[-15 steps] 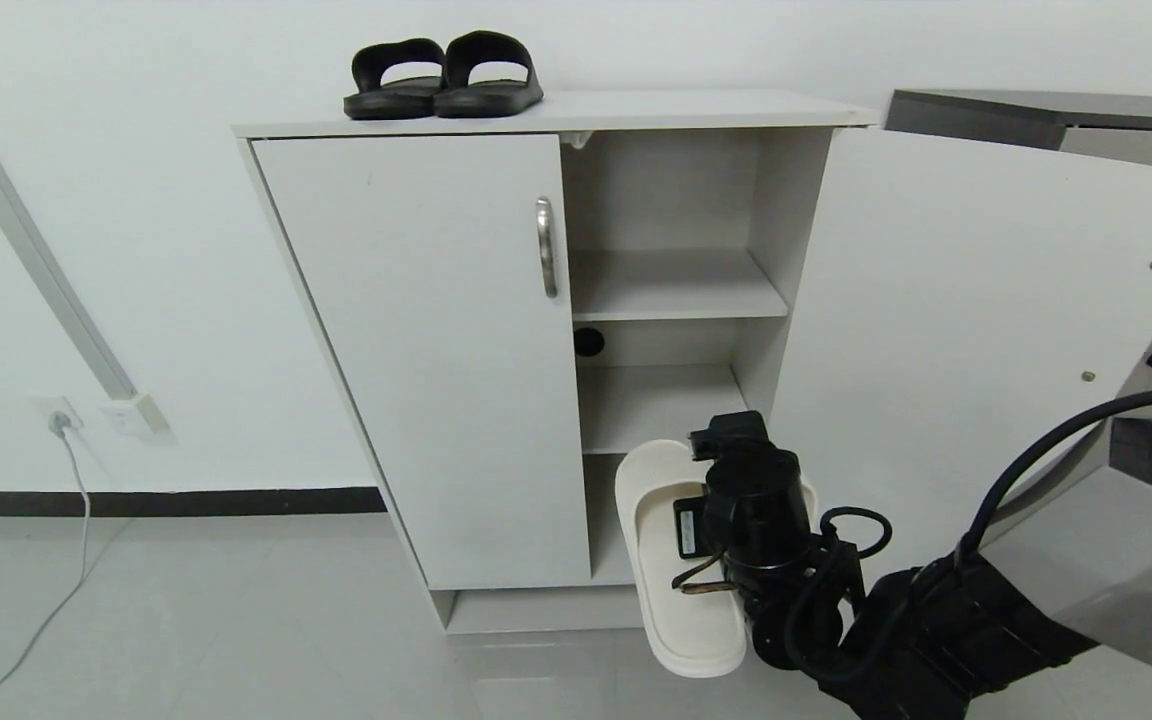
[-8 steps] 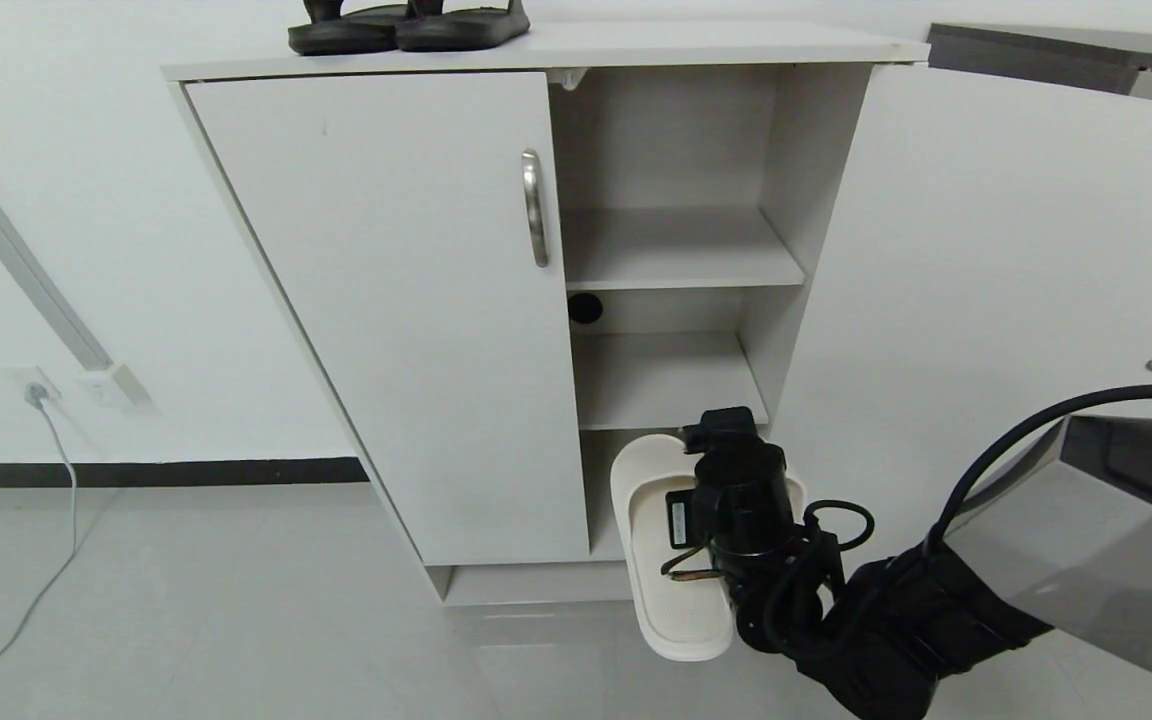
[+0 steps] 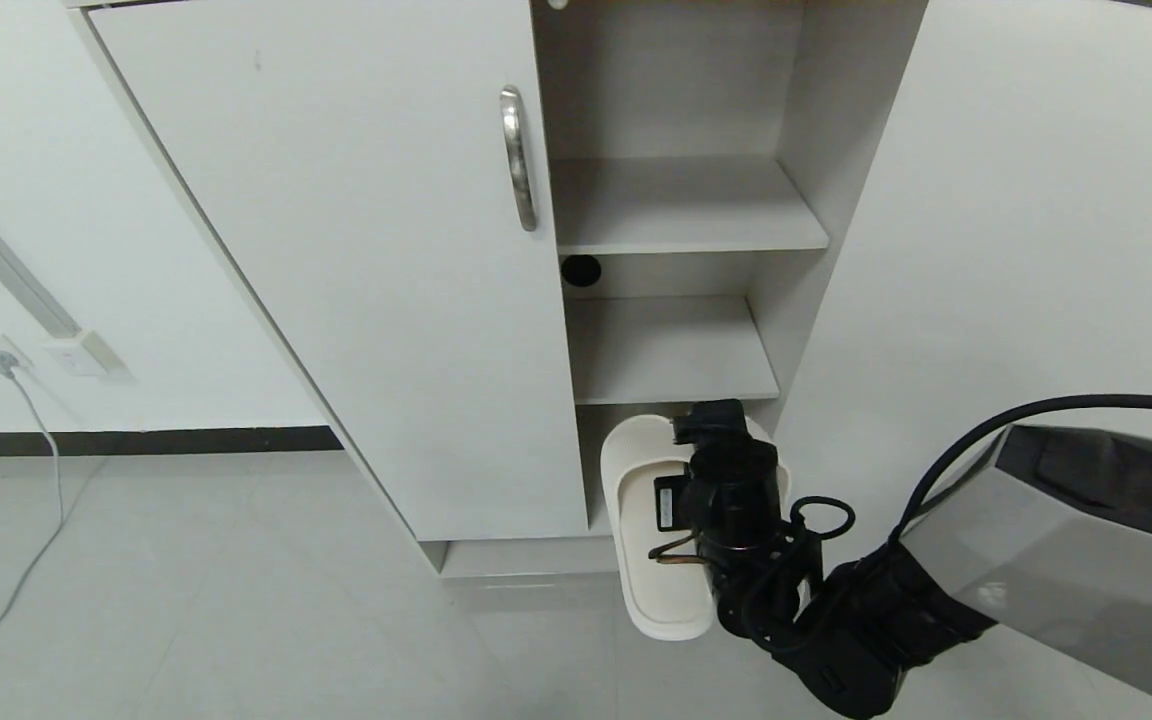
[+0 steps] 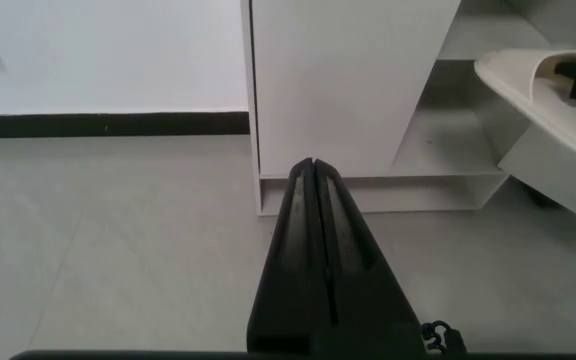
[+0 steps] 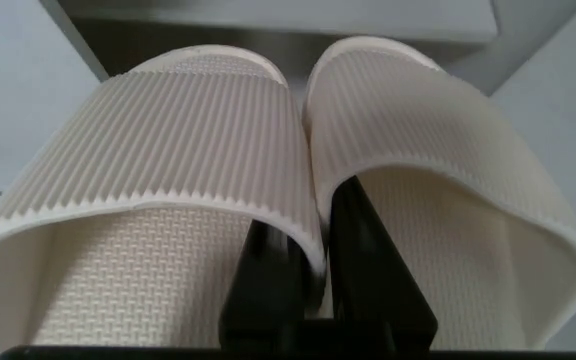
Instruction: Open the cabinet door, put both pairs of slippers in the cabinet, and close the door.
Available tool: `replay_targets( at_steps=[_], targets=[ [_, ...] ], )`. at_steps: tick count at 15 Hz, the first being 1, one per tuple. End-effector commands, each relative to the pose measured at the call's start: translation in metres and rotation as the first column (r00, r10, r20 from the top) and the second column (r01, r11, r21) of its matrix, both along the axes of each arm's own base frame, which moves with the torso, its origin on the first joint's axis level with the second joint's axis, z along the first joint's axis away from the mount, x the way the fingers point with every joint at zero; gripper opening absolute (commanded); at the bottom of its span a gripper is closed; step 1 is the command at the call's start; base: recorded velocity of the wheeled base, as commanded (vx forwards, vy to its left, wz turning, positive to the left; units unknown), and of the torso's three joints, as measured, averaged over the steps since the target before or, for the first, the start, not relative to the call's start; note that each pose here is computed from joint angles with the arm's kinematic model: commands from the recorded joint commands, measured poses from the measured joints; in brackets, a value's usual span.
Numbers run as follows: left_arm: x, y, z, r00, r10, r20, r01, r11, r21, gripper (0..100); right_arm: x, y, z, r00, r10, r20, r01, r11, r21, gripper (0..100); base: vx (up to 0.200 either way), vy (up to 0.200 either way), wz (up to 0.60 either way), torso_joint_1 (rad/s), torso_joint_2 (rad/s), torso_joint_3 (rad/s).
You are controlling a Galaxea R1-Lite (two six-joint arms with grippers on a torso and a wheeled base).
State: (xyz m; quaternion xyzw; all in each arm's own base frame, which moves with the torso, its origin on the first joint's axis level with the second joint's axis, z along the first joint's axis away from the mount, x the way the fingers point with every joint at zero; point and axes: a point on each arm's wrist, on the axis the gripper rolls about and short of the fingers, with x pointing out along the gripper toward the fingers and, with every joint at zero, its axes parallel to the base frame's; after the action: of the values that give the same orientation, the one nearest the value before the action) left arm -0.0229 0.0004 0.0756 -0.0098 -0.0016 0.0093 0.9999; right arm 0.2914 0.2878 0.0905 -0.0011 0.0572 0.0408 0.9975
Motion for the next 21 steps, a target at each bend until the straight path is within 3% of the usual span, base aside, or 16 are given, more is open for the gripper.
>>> replay_targets(
  at_steps=[1, 4, 19, 21],
  targets=[
    [0.000, 0.000, 0.000, 1.000, 0.001, -0.001, -0.001, 1.000, 0.000, 0, -0.002, -0.002, -0.002, 1.000, 0.004, 0.031, -0.003, 1.000, -0.023, 0, 0.000, 0.000, 0.00, 0.000, 0.00, 0.000],
    [0.000, 0.000, 0.000, 1.000, 0.001, -0.001, -0.001, 1.000, 0.000, 0, 0.009, -0.004, -0.014, 0.991, -0.006, 0.136, 0.012, 0.999, -0.040, 0, 0.000, 0.000, 0.00, 0.000, 0.00, 0.000],
    [0.000, 0.000, 0.000, 1.000, 0.000, -0.001, 0.000, 1.000, 0.000, 0, 0.014, -0.008, -0.018, 0.991, -0.020, 0.134, 0.024, 0.999, -0.030, 0, 0.000, 0.000, 0.00, 0.000, 0.00, 0.000],
    [0.000, 0.000, 0.000, 1.000, 0.000, -0.001, 0.000, 1.000, 0.000, 0, 0.014, -0.008, -0.018, 0.991, -0.020, 0.134, 0.024, 0.999, -0.030, 0, 0.200, 0.000, 0.00, 0.002, 0.00, 0.007]
  ],
)
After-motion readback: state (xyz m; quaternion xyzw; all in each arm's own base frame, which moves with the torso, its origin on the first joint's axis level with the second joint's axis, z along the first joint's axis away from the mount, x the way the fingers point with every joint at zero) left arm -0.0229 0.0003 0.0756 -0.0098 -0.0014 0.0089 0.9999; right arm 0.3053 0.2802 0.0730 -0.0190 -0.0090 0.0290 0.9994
